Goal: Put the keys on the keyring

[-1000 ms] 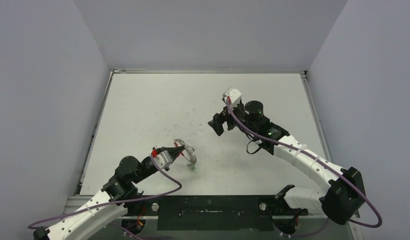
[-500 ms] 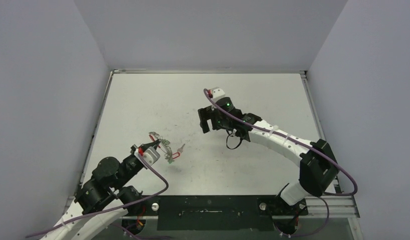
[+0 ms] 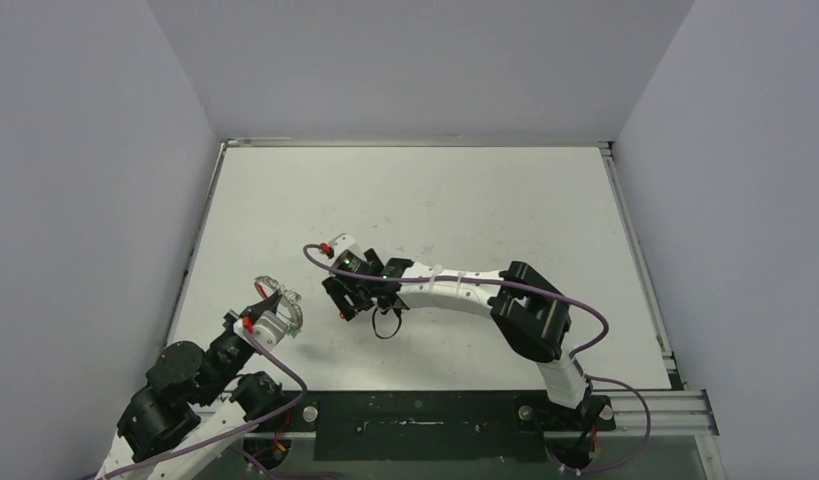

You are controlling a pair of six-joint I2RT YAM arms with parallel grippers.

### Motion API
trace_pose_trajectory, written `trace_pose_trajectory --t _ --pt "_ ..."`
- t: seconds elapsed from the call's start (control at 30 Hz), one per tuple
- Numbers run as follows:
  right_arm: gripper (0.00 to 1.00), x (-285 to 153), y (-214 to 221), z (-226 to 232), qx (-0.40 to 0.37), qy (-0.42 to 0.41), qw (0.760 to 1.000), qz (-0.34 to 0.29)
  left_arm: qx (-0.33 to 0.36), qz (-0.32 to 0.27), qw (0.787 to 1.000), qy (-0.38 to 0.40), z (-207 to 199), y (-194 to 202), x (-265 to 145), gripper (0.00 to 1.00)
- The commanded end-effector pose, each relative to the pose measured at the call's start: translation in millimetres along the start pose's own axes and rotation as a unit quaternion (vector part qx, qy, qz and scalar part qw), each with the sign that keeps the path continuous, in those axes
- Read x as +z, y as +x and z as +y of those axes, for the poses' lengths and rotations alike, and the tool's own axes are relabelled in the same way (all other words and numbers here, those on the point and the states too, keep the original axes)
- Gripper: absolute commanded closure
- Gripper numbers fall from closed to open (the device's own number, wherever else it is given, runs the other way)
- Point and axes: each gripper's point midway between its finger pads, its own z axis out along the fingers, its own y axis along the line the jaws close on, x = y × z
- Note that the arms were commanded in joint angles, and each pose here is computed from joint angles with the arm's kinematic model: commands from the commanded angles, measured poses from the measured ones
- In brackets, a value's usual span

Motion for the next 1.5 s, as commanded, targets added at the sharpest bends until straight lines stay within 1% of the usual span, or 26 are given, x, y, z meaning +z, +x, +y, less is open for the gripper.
trace_pose_trajectory --t 0.0,0.2,0.27,0.37,0.47,0.53,0.63,0.73,0.93,1.0,1.07,1.13,1.23,1.47 --pt "0.24 2 -6 25 0.001 0.010 1.000 0.000 0.000 -0.002 1.000 -0.005 7 -6 -8 1.00" --pt "0.32 14 -3 32 0.017 0.011 1.000 0.007 0.002 0.003 1.000 0.004 2 -1 -6 1.00" --pt "0.33 15 -3 31 0.021 0.014 1.000 0.007 0.002 0.004 1.000 0.006 1 0 -6 1.00" --pt "0.34 18 -5 39 0.025 -0.004 1.000 0.005 0.003 0.005 1.000 0.009 -1 1 -5 1.00" --pt "0.39 23 -5 45 0.029 -0.015 0.999 0.007 0.002 0.007 1.000 0.013 -4 3 -3 1.00" --pt "0.45 28 -4 46 0.031 -0.013 0.999 0.012 0.000 0.007 1.000 0.014 -5 3 -3 1.00" --pt "0.52 33 -4 47 0.035 -0.011 0.999 0.017 0.000 0.008 1.000 0.018 -7 4 -2 1.00" --pt "0.62 38 -2 46 0.040 -0.006 0.999 0.022 0.001 0.008 1.000 0.020 -8 5 -1 1.00" --pt "0.64 43 4 38 0.042 0.019 0.999 0.029 0.001 0.006 1.000 0.026 -10 4 -1 1.00" --pt "0.68 44 7 36 0.041 0.021 0.998 0.033 0.001 0.006 1.000 0.029 -11 4 -1 1.00" --pt "0.75 46 9 35 0.040 0.024 0.998 0.037 0.001 0.005 1.000 0.031 -12 4 -1 1.00" --pt "0.87 46 10 34 0.039 0.027 0.998 0.039 0.002 0.005 0.999 0.031 -12 4 -1 1.00" --pt "1.00 41 8 31 0.040 0.030 0.998 0.035 0.001 0.004 0.999 0.033 -12 3 -1 1.00" --pt "1.00 13 -13 11 0.055 0.014 0.998 0.010 -0.002 0.003 0.999 0.054 -20 -1 6 1.00"
